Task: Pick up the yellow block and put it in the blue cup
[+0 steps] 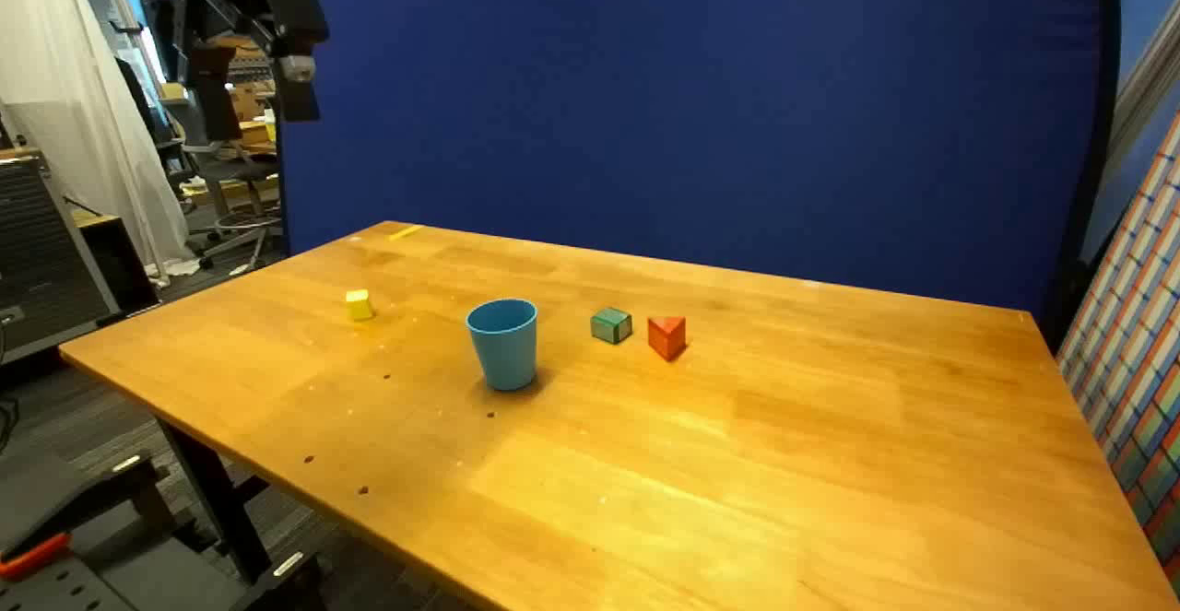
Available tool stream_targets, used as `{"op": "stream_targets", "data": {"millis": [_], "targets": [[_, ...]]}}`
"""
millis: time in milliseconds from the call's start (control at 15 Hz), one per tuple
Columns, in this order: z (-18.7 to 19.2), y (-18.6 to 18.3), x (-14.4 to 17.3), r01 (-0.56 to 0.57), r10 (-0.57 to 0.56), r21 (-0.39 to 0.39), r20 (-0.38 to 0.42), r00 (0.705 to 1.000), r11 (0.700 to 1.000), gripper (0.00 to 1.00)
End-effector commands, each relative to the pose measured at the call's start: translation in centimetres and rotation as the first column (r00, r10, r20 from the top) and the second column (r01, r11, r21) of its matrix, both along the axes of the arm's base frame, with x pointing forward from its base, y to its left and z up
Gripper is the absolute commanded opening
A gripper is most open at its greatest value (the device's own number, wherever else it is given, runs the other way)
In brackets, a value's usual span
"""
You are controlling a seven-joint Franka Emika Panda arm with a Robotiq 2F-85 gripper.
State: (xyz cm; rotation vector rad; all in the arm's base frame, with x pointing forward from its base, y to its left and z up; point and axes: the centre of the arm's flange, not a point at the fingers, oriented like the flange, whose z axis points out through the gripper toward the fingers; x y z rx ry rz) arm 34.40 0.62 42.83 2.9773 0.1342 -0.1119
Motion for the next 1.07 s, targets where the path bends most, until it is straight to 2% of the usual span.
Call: {"op": "stream_targets", "data": {"millis": [0,333,467,667,1000], "targets": [[0.1,0.0,0.0,0.000,0.000,0.000,0.001,1.000,1.000,1.00],[0.1,0.0,0.0,0.000,0.000,0.000,0.003,1.000,1.000,1.00],[-2.3,2.0,2.9,-0.013,0.014,-0.050,0.018,1.000,0.999,1.00],[-6.2,6.0,7.3,-0.102,0.106,-0.047,0.082,0.991,0.994,1.00],[-14.1,12.2,12.5,-0.244,0.240,0.031,0.098,0.966,0.969,1.00]]}}
